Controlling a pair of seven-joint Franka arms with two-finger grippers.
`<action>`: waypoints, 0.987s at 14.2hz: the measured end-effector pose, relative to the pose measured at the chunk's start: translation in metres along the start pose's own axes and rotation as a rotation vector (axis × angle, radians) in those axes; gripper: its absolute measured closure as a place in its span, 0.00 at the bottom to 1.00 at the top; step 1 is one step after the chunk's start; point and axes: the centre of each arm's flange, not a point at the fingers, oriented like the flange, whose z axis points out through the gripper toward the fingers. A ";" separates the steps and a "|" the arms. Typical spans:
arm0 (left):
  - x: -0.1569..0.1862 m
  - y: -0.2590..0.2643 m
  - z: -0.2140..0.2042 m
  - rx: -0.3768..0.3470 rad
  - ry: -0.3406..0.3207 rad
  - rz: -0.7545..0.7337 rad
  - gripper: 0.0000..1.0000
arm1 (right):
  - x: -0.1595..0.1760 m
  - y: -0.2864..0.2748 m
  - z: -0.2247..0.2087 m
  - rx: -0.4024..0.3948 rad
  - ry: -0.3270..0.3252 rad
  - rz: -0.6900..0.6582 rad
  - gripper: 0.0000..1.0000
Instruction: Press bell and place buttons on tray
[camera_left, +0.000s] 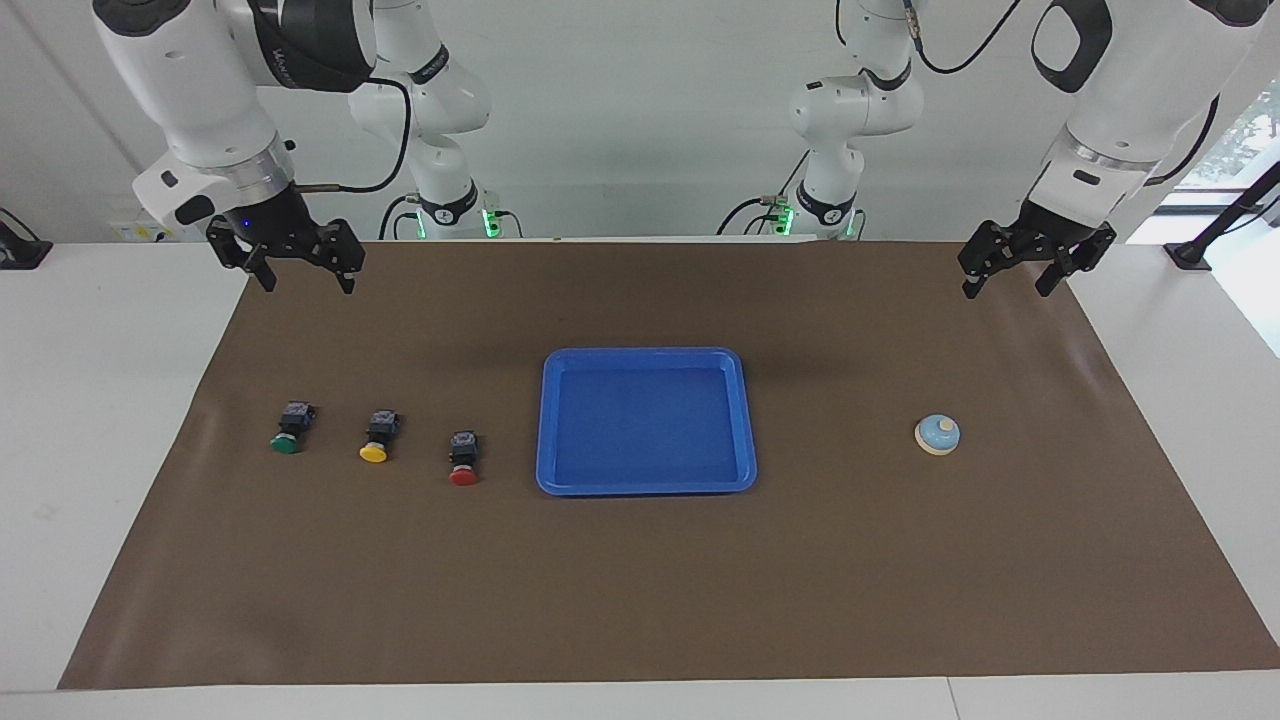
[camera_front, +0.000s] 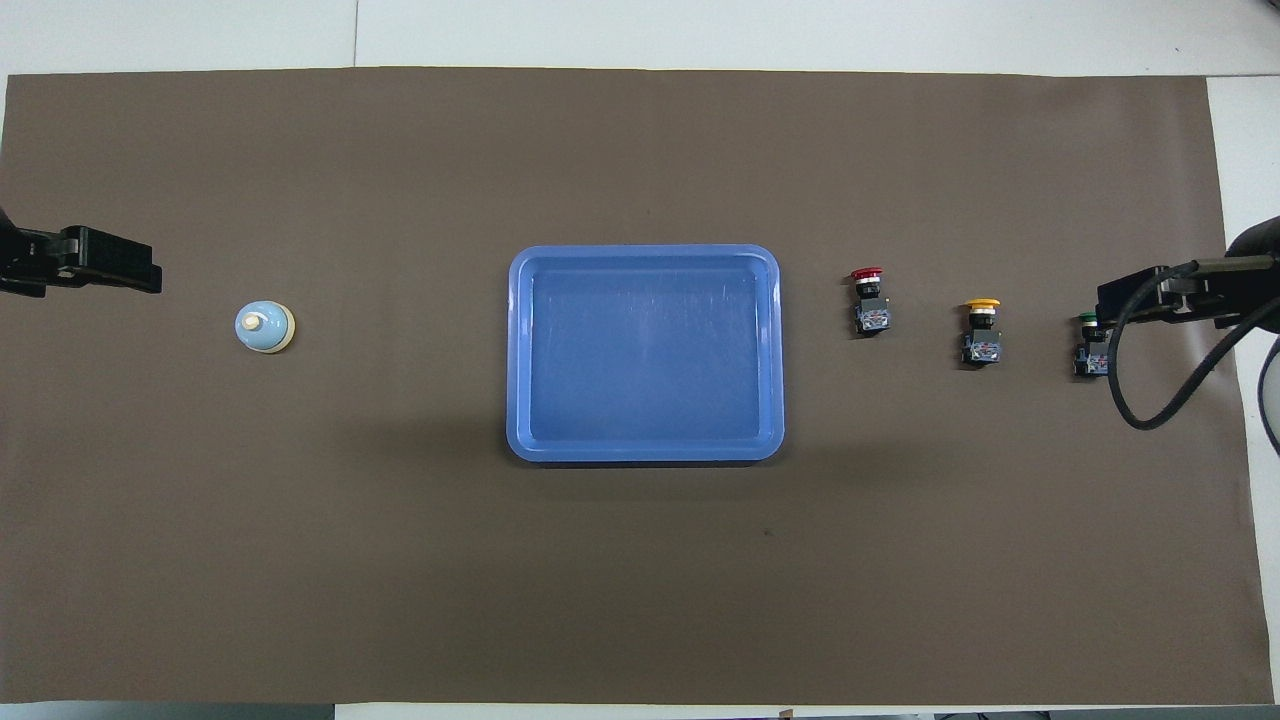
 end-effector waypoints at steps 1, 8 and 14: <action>0.000 0.000 0.000 0.000 0.000 0.000 0.00 | 0.000 0.000 0.000 0.000 0.000 0.000 0.00; 0.000 -0.001 -0.001 0.000 0.001 -0.004 0.00 | 0.000 0.000 0.000 0.000 0.000 0.000 0.00; 0.009 -0.027 0.023 0.002 -0.010 -0.087 0.56 | 0.000 0.000 0.000 0.000 0.000 0.000 0.00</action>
